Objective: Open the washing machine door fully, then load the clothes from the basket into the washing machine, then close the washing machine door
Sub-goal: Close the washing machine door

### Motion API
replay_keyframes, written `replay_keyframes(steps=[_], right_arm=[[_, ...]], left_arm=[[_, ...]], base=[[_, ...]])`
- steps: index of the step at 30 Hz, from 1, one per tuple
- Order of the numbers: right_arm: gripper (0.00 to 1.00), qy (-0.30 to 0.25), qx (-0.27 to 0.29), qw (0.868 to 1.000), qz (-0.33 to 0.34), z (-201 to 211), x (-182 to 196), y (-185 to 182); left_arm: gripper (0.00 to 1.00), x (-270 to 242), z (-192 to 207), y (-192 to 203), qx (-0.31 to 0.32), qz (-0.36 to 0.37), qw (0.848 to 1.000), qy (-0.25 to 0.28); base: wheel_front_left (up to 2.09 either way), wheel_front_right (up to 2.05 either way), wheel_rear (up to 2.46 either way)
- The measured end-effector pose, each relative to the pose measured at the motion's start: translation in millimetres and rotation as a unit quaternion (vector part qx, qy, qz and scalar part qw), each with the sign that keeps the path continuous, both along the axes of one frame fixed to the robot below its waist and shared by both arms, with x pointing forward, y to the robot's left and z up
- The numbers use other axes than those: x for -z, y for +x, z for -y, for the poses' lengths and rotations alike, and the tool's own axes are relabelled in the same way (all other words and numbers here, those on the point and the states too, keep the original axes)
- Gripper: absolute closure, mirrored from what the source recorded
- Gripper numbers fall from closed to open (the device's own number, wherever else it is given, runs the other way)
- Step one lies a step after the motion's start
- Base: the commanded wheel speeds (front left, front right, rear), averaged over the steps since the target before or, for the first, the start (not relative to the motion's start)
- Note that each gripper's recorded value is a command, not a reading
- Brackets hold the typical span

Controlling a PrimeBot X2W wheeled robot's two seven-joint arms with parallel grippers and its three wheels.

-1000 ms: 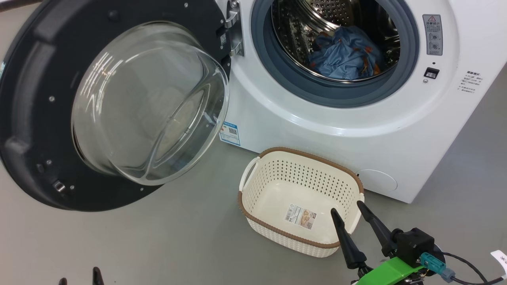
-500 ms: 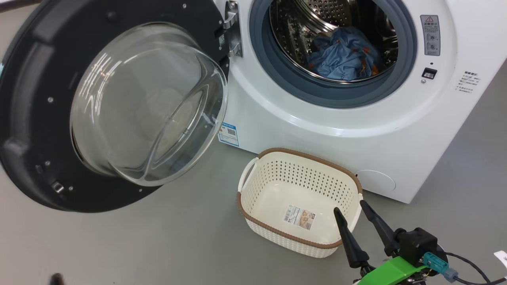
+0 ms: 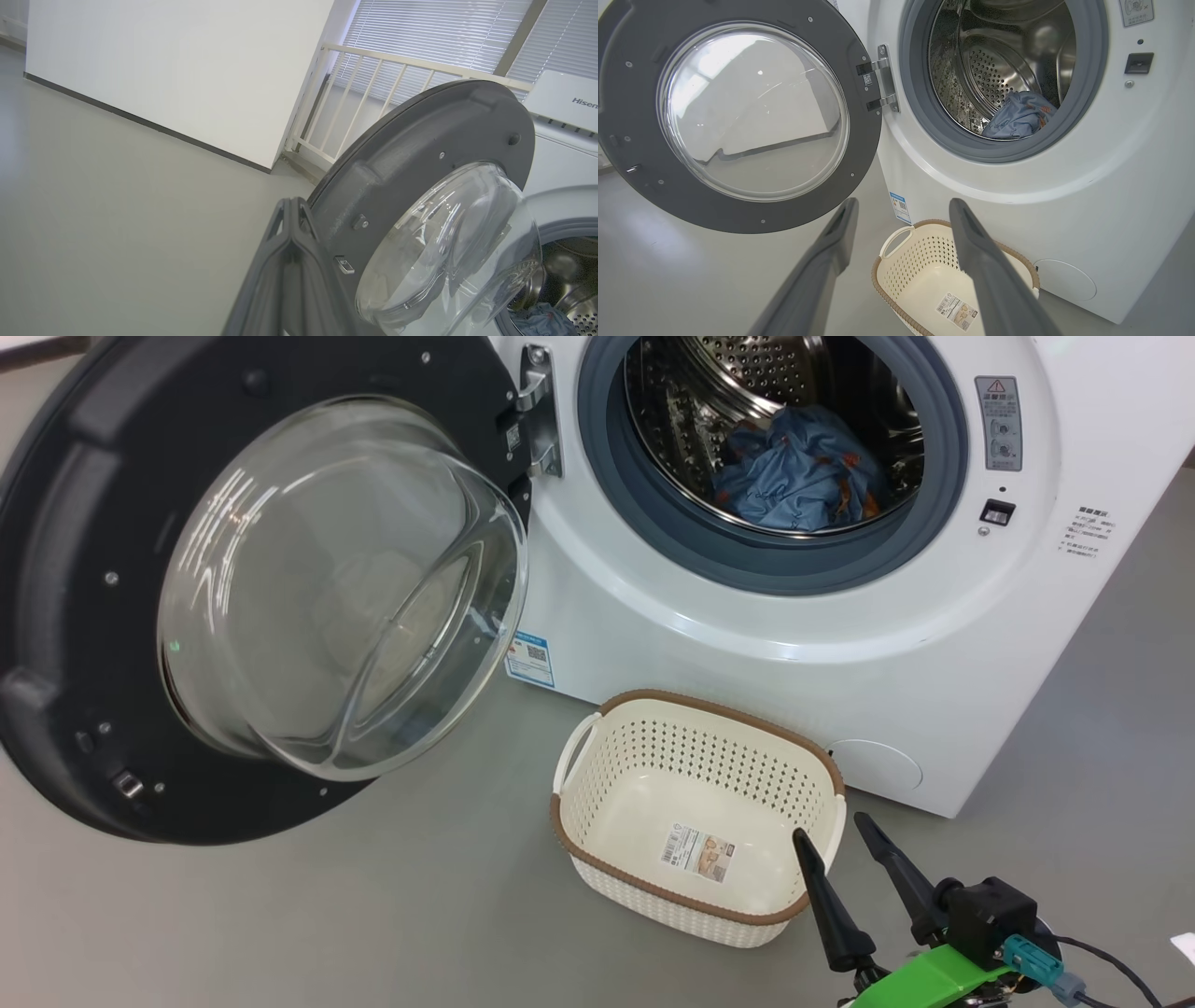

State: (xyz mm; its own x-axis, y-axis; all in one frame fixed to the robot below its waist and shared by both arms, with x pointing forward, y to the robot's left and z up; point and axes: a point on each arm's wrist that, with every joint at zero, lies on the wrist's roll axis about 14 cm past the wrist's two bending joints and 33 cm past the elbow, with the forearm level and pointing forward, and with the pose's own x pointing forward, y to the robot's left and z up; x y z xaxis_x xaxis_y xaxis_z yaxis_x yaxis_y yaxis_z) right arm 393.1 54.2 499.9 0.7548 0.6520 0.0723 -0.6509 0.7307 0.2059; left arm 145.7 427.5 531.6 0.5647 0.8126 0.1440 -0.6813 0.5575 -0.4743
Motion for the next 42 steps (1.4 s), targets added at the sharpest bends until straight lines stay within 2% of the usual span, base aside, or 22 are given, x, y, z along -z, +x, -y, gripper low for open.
replay_keyframes(steps=[5, 8, 13, 22, 31, 42], right_arm=[[0.00, 0.002, 0.010, 1.000, 0.004, 6.0, -3.1, 2.0], [0.00, 0.002, 0.014, 1.000, 0.003, 9.3, -2.7, 2.4], [0.00, 0.001, 0.023, 1.000, 0.000, 16.0, 0.1, 3.6], [0.00, -0.010, 0.038, 0.999, -0.008, 27.8, 7.2, 7.6], [0.00, -0.023, 0.056, 0.998, -0.017, 44.7, 15.7, 12.8], [0.00, -0.027, 0.081, 0.996, -0.018, 64.2, 15.4, 15.3]], left_arm=[[1.00, -13.5, -36.2, 1.0, -0.004, 0.061, 0.997, -0.047], [1.00, -9.7, -49.1, 12.9, 0.008, 0.139, 0.981, -0.134], [1.00, -17.6, -75.2, 21.5, 0.023, 0.183, 0.965, -0.185], [1.00, -28.4, -102.3, 46.1, 0.059, 0.260, 0.924, -0.275], [1.00, -37.5, -106.9, 80.1, 0.095, 0.278, 0.905, -0.308], [1.00, -16.6, -99.7, 104.5, 0.101, 0.248, 0.902, -0.338]], base=[[0.00, 0.00, 0.00], [0.00, 0.00, 0.00], [0.00, 0.00, 0.00], [0.00, 0.00, 0.00], [0.00, 0.00, 0.00], [0.00, 0.00, 0.00]])
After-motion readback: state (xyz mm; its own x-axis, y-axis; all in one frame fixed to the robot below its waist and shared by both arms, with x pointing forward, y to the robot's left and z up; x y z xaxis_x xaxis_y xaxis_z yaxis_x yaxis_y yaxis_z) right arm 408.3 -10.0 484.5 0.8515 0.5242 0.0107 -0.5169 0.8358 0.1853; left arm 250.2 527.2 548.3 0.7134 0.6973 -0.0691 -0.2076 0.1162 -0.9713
